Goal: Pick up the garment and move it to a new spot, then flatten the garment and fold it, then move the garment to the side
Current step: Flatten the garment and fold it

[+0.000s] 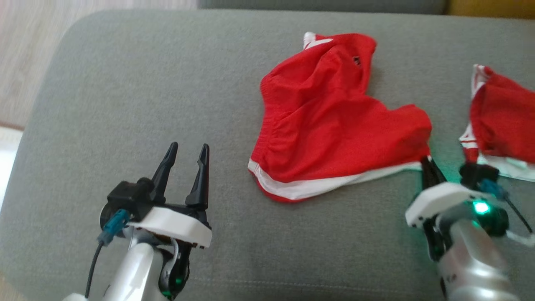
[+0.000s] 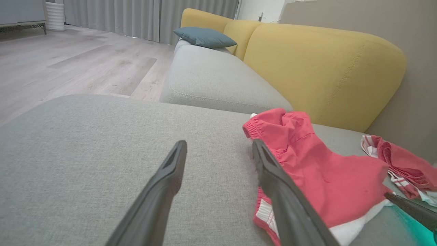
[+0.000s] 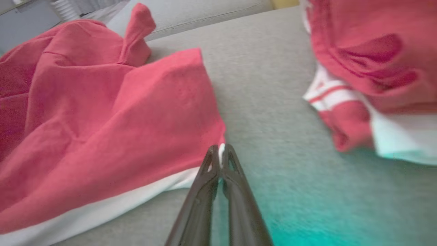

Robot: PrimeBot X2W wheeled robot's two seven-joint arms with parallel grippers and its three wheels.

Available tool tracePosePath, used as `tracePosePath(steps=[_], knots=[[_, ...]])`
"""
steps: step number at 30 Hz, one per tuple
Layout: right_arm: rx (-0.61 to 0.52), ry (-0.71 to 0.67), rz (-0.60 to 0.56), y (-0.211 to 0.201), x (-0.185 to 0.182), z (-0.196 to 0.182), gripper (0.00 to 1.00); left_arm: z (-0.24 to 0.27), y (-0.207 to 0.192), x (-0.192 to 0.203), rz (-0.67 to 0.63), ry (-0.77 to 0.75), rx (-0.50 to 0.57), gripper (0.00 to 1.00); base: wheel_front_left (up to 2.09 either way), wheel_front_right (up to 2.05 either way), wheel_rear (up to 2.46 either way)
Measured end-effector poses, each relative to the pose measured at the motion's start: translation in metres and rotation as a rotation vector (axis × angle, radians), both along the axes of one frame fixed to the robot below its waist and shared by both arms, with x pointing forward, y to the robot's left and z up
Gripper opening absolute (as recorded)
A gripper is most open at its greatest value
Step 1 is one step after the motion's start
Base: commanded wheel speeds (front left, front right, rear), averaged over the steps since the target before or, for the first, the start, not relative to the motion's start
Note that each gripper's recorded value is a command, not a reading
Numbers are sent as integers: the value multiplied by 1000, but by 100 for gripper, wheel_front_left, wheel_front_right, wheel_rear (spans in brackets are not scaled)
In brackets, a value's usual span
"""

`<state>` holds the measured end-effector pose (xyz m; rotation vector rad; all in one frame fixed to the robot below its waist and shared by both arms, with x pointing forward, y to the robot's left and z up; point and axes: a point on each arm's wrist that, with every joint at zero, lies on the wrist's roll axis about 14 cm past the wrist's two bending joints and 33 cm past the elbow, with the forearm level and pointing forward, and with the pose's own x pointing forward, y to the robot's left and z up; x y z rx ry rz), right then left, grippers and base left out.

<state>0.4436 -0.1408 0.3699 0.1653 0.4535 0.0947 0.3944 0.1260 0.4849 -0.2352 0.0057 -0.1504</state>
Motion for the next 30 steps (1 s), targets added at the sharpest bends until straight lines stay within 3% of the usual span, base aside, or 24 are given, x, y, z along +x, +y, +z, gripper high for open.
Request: tracePosePath(steps=[15,16,25,30], knots=[[1,17,-176,-62,-67,2,0,18,-28,-7,-69,-50,-15,100,0,0,0],[7,8,-179,-63,-69,3,100,18,-30,-8,-73,-51,-16,100,0,0,0],[68,-300,-120,-38,-50,76,100,26,-36,-12,-94,-74,-20,100,0,0,0],[69,-301,-113,-36,-71,71,100,30,-41,-17,-114,-88,-26,100,0,0,0]])
